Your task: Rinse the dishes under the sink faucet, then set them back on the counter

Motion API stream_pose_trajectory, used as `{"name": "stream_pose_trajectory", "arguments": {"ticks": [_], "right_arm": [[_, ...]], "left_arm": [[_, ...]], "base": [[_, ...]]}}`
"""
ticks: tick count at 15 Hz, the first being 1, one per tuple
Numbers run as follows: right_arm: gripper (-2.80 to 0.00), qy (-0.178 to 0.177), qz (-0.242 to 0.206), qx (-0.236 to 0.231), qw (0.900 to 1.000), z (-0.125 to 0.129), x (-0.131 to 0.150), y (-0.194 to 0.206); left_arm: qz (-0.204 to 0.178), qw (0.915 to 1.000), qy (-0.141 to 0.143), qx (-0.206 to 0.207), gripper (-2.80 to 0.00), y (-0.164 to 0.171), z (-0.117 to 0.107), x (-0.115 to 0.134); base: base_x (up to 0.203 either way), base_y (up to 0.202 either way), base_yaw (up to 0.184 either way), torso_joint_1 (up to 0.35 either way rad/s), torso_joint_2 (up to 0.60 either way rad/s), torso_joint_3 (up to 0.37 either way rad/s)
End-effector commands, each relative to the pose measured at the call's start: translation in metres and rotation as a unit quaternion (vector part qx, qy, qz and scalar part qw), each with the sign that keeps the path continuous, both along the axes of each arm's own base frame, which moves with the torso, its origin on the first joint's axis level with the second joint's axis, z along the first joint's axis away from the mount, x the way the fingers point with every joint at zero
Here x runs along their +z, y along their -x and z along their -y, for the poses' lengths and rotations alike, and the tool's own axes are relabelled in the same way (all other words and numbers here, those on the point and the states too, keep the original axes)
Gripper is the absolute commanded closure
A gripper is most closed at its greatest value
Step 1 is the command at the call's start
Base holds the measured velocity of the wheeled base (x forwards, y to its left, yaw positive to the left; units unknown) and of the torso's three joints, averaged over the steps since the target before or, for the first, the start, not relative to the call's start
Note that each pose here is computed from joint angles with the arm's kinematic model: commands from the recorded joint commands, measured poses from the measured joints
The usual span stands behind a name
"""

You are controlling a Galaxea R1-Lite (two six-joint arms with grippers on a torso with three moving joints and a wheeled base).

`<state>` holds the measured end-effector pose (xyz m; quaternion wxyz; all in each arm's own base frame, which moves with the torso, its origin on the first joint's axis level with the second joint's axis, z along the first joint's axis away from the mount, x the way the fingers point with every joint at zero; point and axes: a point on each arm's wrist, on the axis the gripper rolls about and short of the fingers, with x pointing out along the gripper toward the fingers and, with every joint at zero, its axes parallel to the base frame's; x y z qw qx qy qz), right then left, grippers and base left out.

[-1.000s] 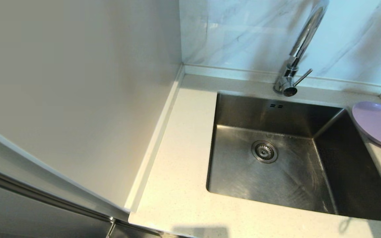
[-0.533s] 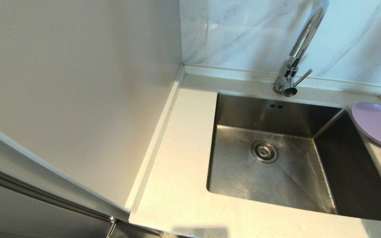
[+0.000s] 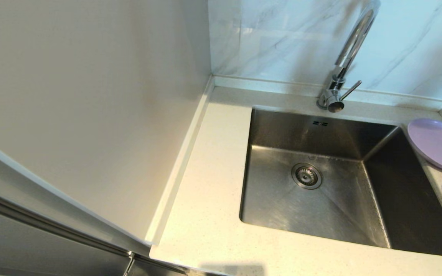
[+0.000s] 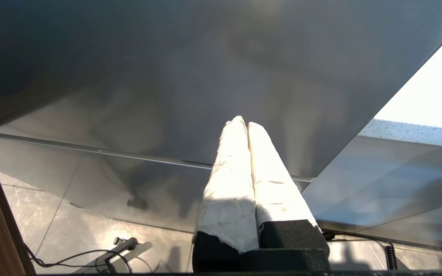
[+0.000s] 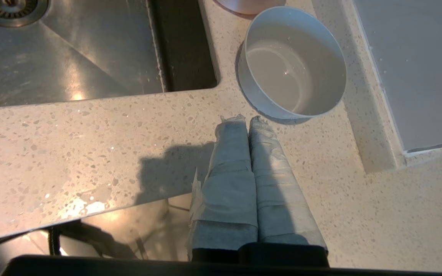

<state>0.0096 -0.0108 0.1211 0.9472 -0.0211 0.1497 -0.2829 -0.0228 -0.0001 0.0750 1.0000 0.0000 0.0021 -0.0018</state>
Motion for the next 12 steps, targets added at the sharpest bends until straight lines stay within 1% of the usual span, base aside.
{"name": "stream_pose_trajectory", "arguments": {"ticks": [1, 2, 4, 7, 9, 12], "right_arm": [[0.0, 0.012, 0.035, 0.0, 0.999, -0.0004, -0.0202, 0.0029], [0.0, 0.021, 0.051, 0.002, 0.998, -0.0007, -0.0268, 0.0051], [0.0, 0.03, 0.076, 0.018, 0.996, -0.0016, -0.0273, 0.0094], [0.0, 0.027, 0.075, 0.038, 0.996, -0.0024, -0.0277, 0.009], [0.0, 0.022, 0.076, 0.042, 0.996, -0.0026, -0.028, 0.009], [0.0, 0.034, 0.069, 0.051, 0.996, -0.0026, -0.028, 0.0089]], "left_arm": [[0.0, 1.0, 0.0, 0.0, 0.0, 0.0, 0.0, 0.0], [0.0, 1.0, 0.0, 0.0, 0.0, 0.0, 0.0, 0.0], [0.0, 1.0, 0.0, 0.0, 0.0, 0.0, 0.0, 0.0], [0.0, 1.0, 0.0, 0.0, 0.0, 0.0, 0.0, 0.0], [0.0, 1.0, 0.0, 0.0, 0.0, 0.0, 0.0, 0.0], [0.0, 1.0, 0.0, 0.0, 0.0, 0.0, 0.0, 0.0]], "base": [[0.0, 0.0, 0.0, 0.0, 0.0, 0.0], [0.0, 0.0, 0.0, 0.0, 0.0, 0.0], [0.0, 0.0, 0.0, 0.0, 0.0, 0.0], [0.0, 0.0, 0.0, 0.0, 0.0, 0.0], [0.0, 0.0, 0.0, 0.0, 0.0, 0.0], [0.0, 0.0, 0.0, 0.0, 0.0, 0.0]]}}
